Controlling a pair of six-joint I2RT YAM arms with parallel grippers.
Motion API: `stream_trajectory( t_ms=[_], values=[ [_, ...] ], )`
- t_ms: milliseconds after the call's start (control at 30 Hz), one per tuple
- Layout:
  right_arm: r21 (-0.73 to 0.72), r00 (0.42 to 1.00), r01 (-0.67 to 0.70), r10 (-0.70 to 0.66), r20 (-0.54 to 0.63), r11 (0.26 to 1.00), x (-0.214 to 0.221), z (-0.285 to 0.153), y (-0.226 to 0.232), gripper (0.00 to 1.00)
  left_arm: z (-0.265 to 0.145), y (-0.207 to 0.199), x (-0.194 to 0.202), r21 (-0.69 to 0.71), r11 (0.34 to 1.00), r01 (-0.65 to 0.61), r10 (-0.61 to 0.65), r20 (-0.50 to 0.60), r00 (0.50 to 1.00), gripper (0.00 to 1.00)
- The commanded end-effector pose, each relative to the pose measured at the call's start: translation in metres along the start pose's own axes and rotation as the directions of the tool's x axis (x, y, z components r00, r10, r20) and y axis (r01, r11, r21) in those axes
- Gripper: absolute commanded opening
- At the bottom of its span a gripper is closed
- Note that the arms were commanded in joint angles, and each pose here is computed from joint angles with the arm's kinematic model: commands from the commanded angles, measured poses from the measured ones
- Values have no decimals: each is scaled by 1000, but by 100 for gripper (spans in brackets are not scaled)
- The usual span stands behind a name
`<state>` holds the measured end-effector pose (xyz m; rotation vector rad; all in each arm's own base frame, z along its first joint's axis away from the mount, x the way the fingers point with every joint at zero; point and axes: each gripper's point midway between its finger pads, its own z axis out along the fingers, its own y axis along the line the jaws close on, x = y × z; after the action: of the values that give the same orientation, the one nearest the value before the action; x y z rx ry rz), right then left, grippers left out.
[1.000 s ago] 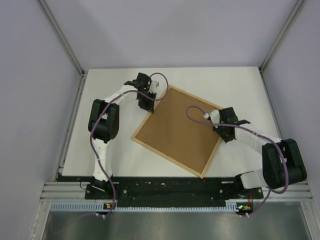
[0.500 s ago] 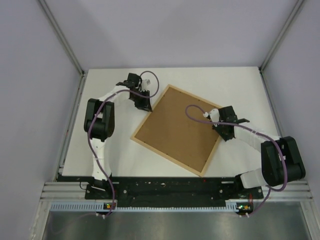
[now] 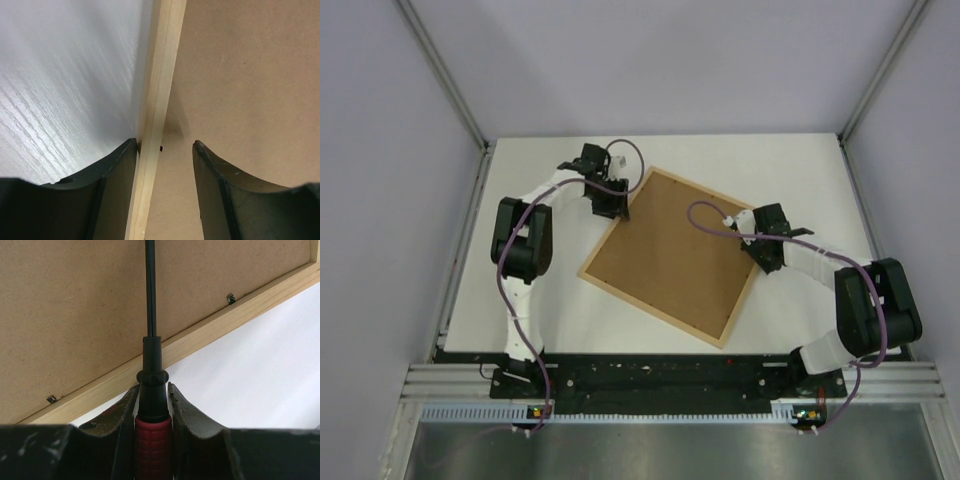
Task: Take the photo out of the frame
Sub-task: Adjust the photo frame item on the photo frame.
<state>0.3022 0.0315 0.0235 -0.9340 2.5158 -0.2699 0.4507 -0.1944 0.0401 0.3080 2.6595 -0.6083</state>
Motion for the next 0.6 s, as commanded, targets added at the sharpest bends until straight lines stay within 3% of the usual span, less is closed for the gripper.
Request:
stream_trajectory(
  t_ms=[0,100,367,500,567],
  values=[
    [-14,998,-11,12,56,1000,-18,3,2,0,-14,-2,-22,-67,994,-82,86,59,995,51],
    [-9,998,-10,11,61,1000,-19,2,1,0,-12,6,-25,-105,990,-96,103,60,993,41],
    [-5,998,-12,12,69,1000,-20,0,0,0,-12,9,-25,-124,986,-109,117,60,991,25],
    [-3,997,-14,14,73,1000,-20,-1,-1,0,-12,5,-24,-100,989,-108,114,56,992,26],
    [-4,997,-12,12,71,1000,-20,-1,0,0,-14,1,-25,-85,991,-105,111,63,992,35]
  ],
)
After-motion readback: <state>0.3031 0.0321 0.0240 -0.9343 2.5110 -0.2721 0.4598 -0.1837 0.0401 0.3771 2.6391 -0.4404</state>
